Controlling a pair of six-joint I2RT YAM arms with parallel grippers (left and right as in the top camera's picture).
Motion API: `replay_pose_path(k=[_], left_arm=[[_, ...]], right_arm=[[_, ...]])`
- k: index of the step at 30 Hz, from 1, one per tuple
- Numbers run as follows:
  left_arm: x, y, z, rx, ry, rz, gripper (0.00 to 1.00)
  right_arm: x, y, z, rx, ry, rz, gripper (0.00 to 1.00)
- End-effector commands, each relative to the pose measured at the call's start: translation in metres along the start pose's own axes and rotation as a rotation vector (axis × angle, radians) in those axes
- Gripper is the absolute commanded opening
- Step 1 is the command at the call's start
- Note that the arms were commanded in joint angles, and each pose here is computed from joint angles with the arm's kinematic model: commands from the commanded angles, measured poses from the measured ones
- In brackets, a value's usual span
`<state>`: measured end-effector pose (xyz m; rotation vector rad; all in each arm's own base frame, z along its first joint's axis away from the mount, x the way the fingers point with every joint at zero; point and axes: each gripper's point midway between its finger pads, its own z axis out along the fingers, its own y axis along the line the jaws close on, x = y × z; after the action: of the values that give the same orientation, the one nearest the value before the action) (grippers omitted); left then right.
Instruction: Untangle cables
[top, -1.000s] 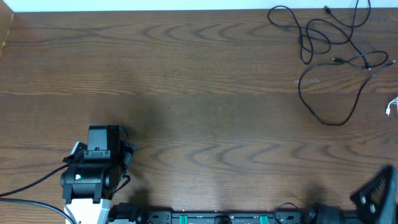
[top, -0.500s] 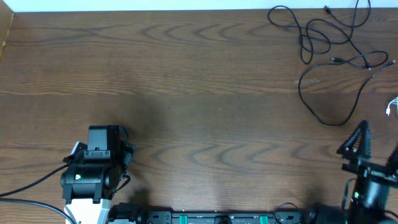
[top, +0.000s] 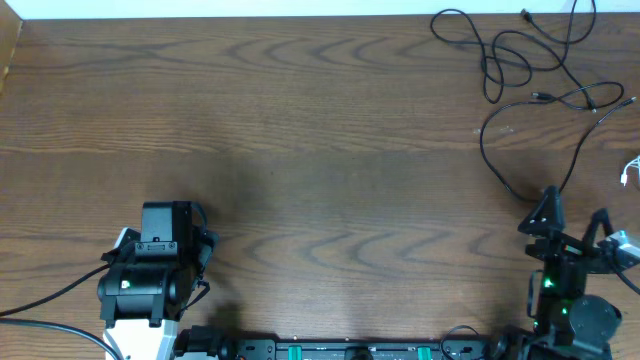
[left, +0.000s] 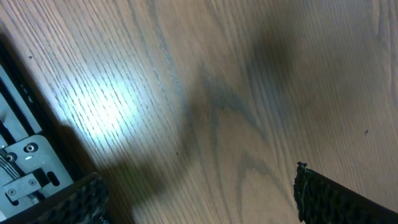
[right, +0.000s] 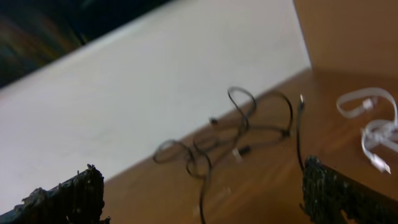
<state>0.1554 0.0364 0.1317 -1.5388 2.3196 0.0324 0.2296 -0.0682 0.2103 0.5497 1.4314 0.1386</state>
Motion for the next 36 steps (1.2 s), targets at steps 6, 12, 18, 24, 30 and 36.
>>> replay_pose_path(k=[6, 12, 18, 24, 30, 36], left_arm=[[-0.003, 0.000, -0.003, 0.002, -0.012, -0.014, 0.97], [-0.003, 0.000, -0.003, 0.002, -0.012, -0.014, 0.97], [-0.003, 0.000, -0.003, 0.002, -0.012, -0.014, 0.97], [-0.003, 0.000, -0.003, 0.002, -0.012, -0.014, 0.97], [-0.003, 0.000, -0.003, 0.002, -0.012, -0.015, 0.97], [-0.003, 0.000, -0.003, 0.002, -0.012, -0.014, 0.97]], right_arm=[[0.044, -0.023, 0.005, 0.048, 0.080, 0.023, 0.99], [0.045, -0.025, 0.005, 0.060, 0.087, 0.022, 0.99], [0.048, -0.026, 0.005, 0.066, 0.099, 0.022, 0.99], [0.048, -0.026, 0.005, 0.066, 0.099, 0.022, 0.99], [0.048, -0.026, 0.005, 0.066, 0.099, 0.022, 0.99], [0.048, -0.026, 0.005, 0.066, 0.099, 0.022, 0.99]])
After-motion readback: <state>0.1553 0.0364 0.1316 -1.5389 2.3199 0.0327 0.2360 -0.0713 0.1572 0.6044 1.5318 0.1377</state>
